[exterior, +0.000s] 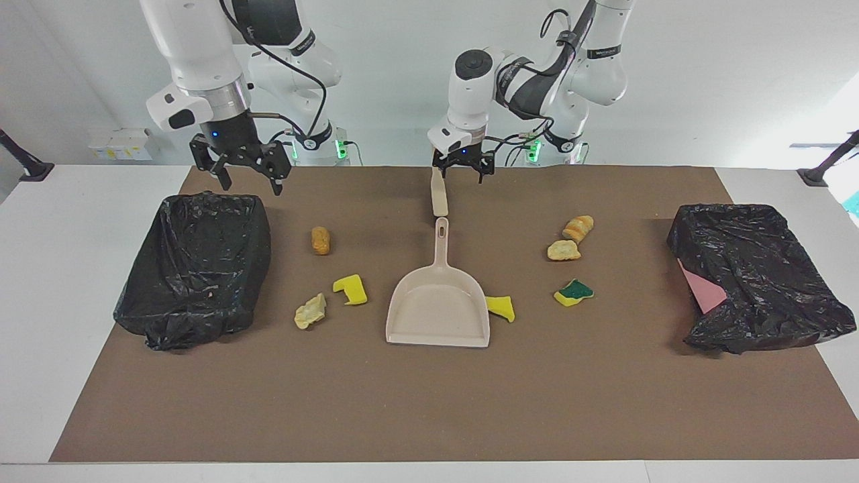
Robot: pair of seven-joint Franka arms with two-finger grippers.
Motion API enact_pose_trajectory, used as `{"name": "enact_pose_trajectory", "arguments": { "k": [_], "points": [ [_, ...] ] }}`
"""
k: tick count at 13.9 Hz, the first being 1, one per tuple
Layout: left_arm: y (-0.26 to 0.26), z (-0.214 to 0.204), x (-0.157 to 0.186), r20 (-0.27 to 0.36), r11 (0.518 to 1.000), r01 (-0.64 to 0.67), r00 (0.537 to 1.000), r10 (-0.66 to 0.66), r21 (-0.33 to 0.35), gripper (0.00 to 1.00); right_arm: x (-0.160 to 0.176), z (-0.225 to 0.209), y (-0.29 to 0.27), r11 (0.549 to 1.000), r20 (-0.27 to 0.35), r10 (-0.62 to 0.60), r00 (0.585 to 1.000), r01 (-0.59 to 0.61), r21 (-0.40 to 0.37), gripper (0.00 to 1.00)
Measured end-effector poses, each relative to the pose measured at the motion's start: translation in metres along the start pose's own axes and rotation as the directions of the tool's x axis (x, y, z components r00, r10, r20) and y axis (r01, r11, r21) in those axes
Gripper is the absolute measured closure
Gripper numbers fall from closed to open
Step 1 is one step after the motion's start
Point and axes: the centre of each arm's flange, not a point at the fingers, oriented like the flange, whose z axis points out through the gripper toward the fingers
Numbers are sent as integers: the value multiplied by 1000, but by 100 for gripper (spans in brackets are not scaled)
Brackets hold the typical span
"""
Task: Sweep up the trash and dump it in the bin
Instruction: 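Grasp the beige dustpan handle with the right gripper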
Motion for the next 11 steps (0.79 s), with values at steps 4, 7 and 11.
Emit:
{"name": "enact_pose_trajectory", "arguments": {
  "k": [4, 7, 11],
  "points": [
    [13, 37, -38, -25, 1000, 15, 1000, -15, -16, 0, -22, 50, -86, 999, 16, 36, 999, -36, 9, 0],
    [12, 41, -42, -30, 999, 26, 999, -26, -21, 0, -39, 88, -129, 997, -9, 58, 998, -57, 54, 0],
    [16, 44, -48, -31, 998, 66, 997, -67, -24, 33, -68, 133, -170, 997, 2, 42, 999, -42, 62, 0]
  ]
}}
